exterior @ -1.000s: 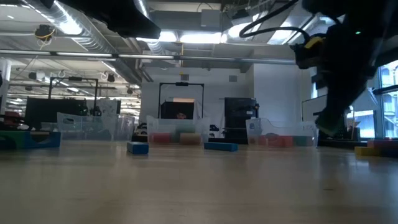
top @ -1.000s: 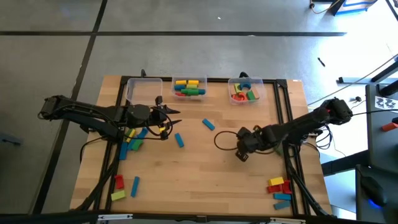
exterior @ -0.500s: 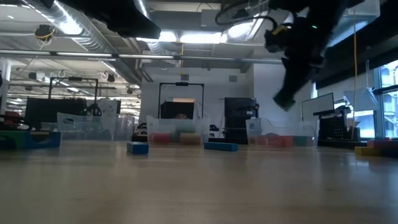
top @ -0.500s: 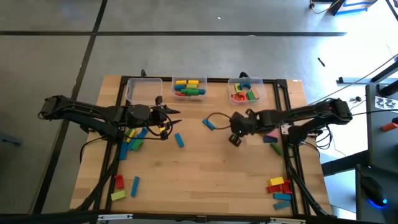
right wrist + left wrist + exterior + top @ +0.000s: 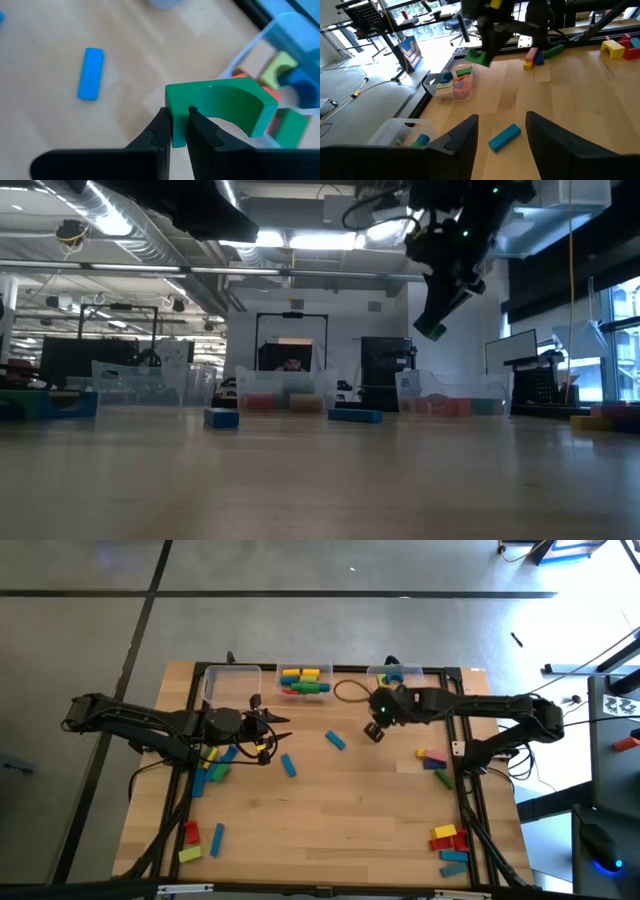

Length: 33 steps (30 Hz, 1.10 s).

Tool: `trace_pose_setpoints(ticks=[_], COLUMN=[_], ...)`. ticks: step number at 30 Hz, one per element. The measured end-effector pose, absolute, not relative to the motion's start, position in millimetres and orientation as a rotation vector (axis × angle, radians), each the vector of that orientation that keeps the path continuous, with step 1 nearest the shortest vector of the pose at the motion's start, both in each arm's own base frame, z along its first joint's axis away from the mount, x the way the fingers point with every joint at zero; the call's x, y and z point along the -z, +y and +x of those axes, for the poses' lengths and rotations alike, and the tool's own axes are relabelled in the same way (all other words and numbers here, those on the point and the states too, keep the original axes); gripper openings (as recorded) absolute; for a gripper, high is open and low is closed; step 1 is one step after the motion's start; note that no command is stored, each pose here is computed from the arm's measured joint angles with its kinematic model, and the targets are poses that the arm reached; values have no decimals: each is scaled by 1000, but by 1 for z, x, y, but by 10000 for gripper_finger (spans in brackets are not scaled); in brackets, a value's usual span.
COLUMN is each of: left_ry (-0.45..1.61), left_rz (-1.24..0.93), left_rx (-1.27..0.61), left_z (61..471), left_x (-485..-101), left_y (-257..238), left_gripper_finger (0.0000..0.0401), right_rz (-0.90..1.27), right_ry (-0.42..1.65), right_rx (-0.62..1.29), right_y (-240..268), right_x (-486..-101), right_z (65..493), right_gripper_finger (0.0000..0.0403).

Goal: Sort blocks by size
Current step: Put the green arch block into the right transparent bin

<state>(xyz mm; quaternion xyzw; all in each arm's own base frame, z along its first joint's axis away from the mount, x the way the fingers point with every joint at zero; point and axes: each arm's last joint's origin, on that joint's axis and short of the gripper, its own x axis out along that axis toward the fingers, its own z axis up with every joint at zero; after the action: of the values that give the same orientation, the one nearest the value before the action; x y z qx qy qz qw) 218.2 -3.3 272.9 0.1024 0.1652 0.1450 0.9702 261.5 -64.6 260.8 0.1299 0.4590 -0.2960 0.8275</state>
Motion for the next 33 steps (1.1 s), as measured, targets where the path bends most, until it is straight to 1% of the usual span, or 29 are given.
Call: trace_pose_setpoints(ticks=[7,16,19,25,29,33], left_ry=[334,334,334,333,327,327], left_rz=[207,211,211,212,212,212], left_rx=[-293,-292,-292,-292,-292,-292], left_z=[218,218,218,218,218,218], left_x=[-273,-273,-273,-273,-274,-274], left_y=[-3,-3,-3,-3,-3,-3], left_gripper_finger=[159,159,159,159,159,159], right_rz=[288,289,292,351,375,397], right_ry=[966,899,909,842,814,833], right_rx=[692,774,798,874,918,945], right_y=[-96,-132,-145,-172,-182,-189], right_x=[-262,-263,-255,-237,-226,-211], right_z=[253,244,237,221,211,205], right_gripper_finger=[42,42,42,42,42,42])
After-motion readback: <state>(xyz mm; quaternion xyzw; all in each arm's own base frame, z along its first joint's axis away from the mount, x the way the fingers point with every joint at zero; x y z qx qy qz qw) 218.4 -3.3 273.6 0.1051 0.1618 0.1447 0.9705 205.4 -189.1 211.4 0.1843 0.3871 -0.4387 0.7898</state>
